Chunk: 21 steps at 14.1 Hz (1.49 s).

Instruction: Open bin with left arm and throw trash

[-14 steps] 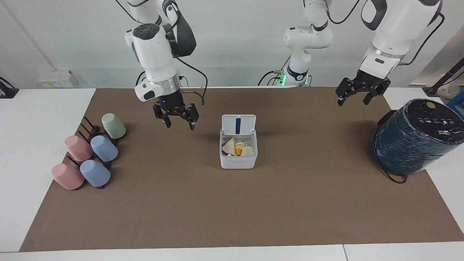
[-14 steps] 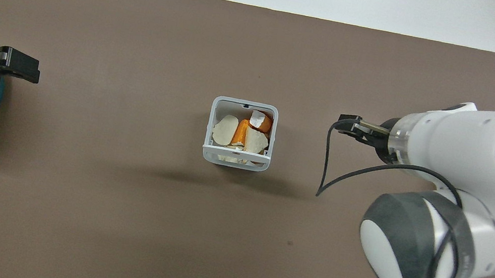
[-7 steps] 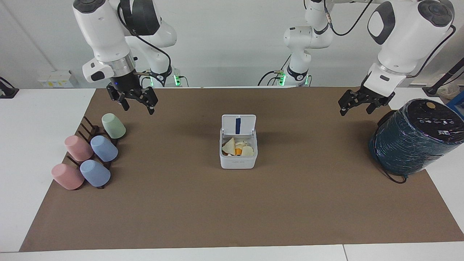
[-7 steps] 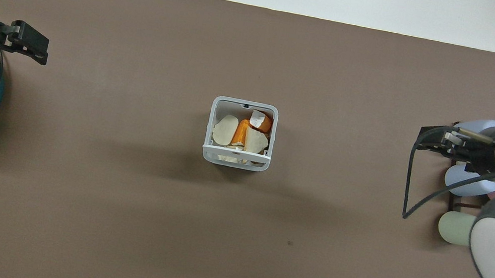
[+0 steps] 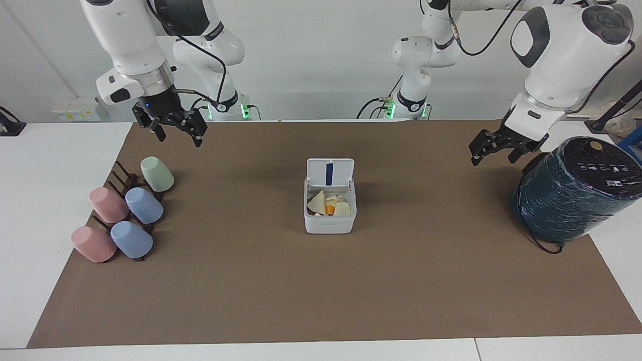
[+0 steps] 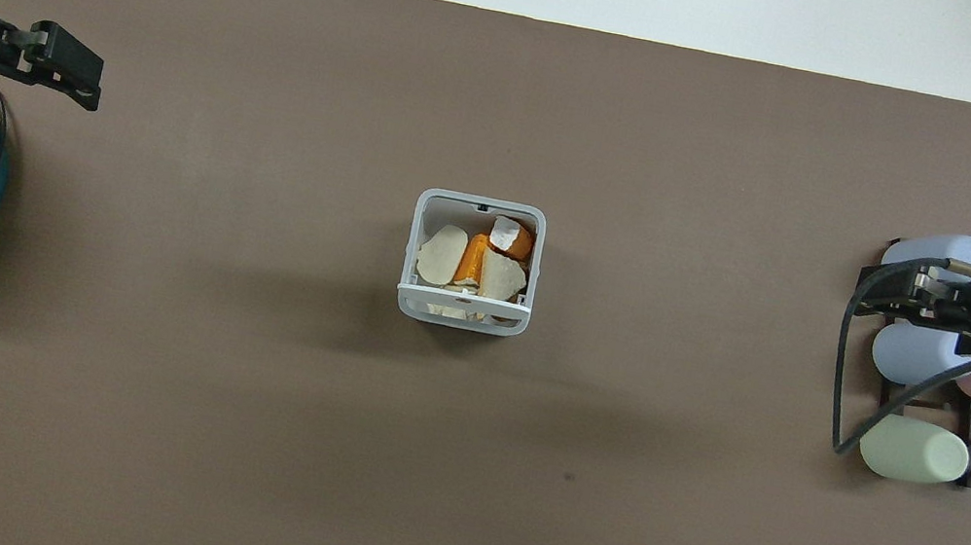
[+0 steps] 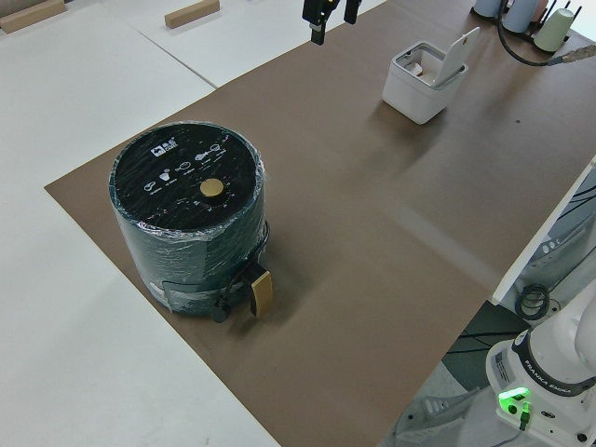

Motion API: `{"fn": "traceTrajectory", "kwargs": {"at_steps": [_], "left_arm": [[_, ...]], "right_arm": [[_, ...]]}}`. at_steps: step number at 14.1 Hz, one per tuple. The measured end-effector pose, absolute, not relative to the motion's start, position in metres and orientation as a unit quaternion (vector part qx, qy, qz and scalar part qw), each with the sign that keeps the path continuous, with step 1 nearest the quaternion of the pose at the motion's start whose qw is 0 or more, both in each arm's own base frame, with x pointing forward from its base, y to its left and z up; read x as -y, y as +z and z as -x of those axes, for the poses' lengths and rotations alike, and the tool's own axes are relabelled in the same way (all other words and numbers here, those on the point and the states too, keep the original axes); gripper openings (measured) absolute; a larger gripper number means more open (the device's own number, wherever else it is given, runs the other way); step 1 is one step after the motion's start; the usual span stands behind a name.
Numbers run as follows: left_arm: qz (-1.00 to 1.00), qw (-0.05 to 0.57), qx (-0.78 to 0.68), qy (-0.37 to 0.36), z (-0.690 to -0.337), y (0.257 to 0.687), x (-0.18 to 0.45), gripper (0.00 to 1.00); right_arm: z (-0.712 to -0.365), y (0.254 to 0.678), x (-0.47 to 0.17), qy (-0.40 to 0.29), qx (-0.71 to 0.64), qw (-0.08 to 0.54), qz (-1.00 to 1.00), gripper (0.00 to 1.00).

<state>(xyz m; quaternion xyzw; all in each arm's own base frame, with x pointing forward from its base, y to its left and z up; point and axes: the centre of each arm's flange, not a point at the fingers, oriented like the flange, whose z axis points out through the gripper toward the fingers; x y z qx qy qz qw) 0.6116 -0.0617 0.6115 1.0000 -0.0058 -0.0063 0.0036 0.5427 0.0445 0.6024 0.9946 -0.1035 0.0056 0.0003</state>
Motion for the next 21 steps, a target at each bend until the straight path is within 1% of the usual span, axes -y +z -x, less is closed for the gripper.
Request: {"fn": "traceTrajectory", "kwargs": {"at_steps": [5, 14, 21], "left_arm": [[-1.000, 0.004, 0.005, -0.002, -0.609, 0.616, 0.060, 1.00], [-1.000, 0.004, 0.004, -0.002, -0.607, 0.616, 0.059, 1.00], [-1.000, 0.004, 0.004, 0.000, -0.606, 0.618, 0.058, 1.00]], "right_arm": [[-0.542, 0.598, -0.023, -0.010, 0.109, 0.011, -0.994, 1.00], [-0.539, 0.593, -0.025, -0.022, 0.106, 0.016, -0.994, 1.00], [-0.541, 0.594, -0.025, -0.015, 0.091, 0.015, -0.996, 1.00]]}}
